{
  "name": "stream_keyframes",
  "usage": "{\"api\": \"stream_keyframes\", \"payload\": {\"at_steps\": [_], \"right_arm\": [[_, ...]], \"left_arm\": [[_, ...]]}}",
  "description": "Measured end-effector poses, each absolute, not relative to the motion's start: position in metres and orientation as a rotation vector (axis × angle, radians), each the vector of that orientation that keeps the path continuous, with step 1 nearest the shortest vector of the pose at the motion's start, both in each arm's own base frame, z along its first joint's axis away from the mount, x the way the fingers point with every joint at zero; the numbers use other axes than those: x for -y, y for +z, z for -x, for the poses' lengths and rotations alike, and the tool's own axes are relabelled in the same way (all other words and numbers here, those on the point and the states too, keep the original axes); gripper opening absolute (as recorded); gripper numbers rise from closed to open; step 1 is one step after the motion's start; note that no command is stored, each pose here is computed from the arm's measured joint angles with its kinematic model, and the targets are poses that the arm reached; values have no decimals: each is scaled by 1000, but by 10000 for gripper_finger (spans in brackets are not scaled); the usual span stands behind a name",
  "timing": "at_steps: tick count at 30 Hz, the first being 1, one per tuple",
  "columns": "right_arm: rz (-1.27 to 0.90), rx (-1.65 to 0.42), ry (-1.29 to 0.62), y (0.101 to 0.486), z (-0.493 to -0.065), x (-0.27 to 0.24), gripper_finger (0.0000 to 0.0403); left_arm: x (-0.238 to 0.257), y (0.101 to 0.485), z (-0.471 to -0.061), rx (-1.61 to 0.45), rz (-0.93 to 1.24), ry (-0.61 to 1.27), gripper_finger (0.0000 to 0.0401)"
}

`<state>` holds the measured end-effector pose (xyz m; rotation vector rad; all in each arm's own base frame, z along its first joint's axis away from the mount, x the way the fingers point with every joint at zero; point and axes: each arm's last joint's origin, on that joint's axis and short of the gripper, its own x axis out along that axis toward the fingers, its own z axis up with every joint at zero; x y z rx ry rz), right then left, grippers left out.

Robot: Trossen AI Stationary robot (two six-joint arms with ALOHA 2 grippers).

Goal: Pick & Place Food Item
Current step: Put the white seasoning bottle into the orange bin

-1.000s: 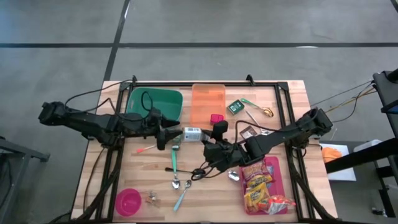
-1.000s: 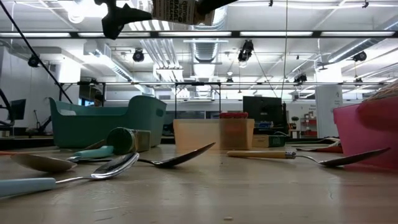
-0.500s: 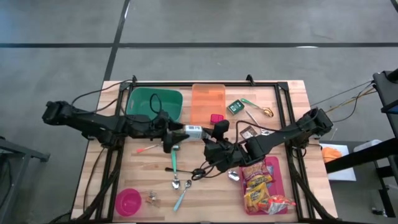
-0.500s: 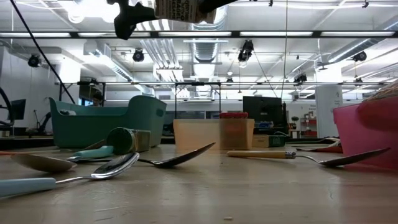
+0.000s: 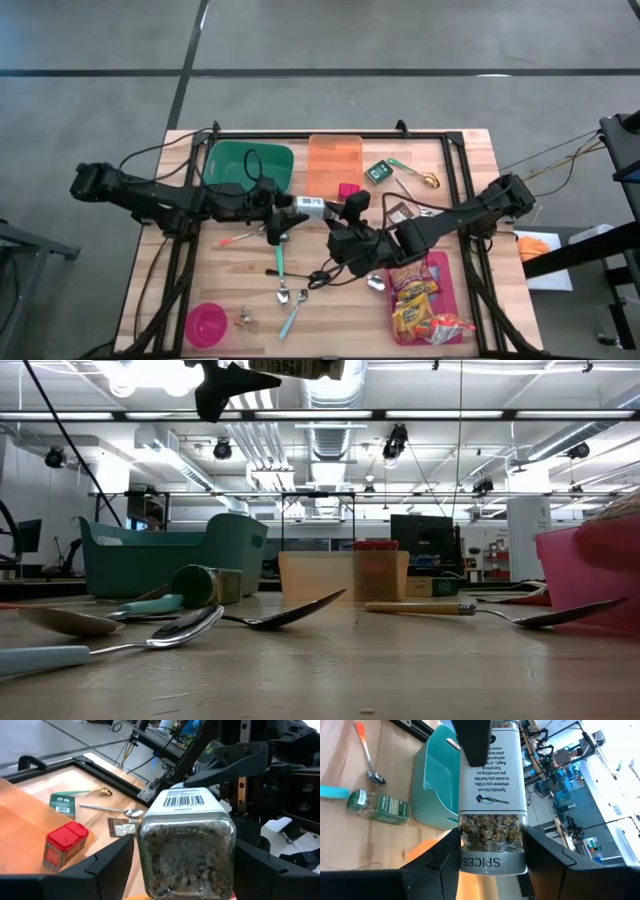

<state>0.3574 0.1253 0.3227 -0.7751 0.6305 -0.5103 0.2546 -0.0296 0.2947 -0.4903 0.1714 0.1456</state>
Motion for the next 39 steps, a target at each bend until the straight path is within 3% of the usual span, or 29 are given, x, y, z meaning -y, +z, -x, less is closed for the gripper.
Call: {"api": "stream_keyframes", "payload": {"at_steps": [10,17,25,34,39], "right_arm": [[791,-634,-494,322,-357,-128,171],[846,-638,-513,324,-357,-128,171],[865,-623,-525,326,-357,-130,169],[707,-561,-570,328,-358,-130,270],[536,-496,-608,335,-354,-128,296]], "left_arm": [[31,298,-255,-152,461,99,275],[32,300,-256,-143,402,57,185],[32,301,-256,-129,394,51,185],[31,303,-255,-119,360,55,185],[31,306,-251,-106,336,51,185]]}}
